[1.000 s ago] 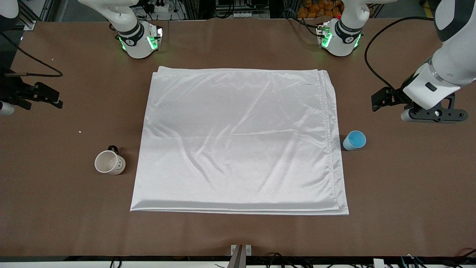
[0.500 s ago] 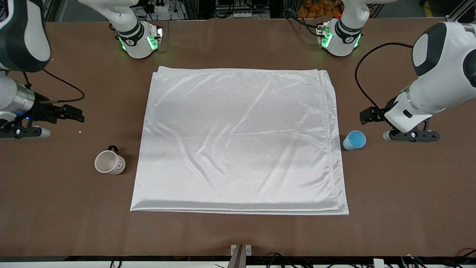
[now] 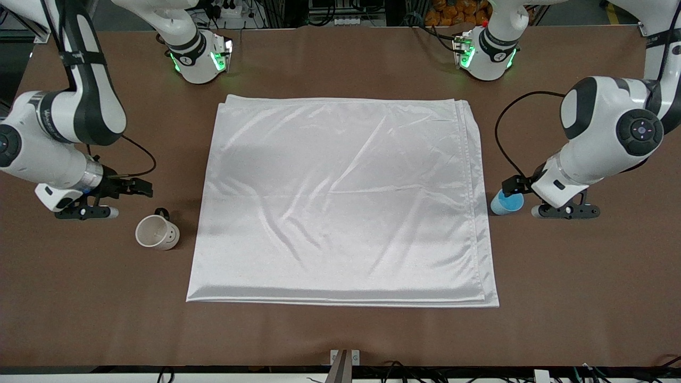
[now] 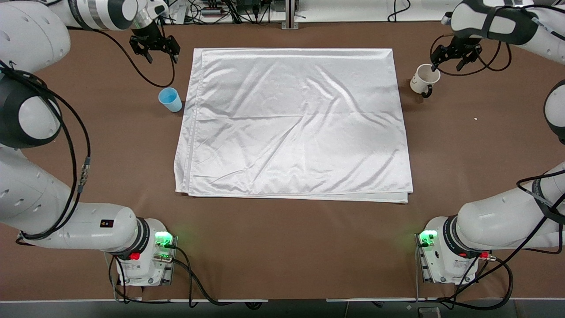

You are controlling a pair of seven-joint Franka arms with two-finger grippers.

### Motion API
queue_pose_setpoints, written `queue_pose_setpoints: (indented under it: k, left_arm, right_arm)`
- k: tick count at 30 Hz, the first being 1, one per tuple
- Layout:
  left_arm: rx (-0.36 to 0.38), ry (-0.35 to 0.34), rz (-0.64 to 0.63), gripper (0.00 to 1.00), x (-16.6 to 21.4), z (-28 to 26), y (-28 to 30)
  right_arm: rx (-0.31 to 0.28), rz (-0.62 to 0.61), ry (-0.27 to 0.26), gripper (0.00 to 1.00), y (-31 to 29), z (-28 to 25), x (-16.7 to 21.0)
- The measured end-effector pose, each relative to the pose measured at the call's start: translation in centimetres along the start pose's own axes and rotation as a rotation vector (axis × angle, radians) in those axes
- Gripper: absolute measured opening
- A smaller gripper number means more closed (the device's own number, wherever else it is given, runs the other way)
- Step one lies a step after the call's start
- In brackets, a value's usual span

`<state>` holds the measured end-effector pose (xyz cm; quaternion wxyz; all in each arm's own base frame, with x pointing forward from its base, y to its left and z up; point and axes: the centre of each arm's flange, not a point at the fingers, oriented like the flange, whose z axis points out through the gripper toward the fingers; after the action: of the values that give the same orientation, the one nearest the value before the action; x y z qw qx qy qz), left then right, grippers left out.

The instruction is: Place blue cup into white mug on cloth

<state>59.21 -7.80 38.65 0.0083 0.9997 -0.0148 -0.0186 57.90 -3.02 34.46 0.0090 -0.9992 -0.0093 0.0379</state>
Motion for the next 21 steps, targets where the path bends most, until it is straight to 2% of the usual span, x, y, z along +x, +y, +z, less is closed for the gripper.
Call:
queue_pose_setpoints:
  k: [13, 20, 21]
  left_arm:
    - [-0.008, 0.011, -0.001, 1.0, -0.4, 7.2, -0.1]
    - [-0.007, -0.003, -0.001, 1.0, -1.3, 9.4, -0.2]
    - [-0.007, -0.002, -0.001, 1.0, -1.4, 9.7, -0.2]
  right_arm:
    - [-0.01, -0.009, 0.028, 1.0, 0.3, 5.4, -0.3]
    - [-0.014, -0.03, 0.043, 0.97, 1.0, 7.6, 0.1]
    - [-0.014, -0.031, 0.044, 0.94, 1.1, 7.9, 0.2]
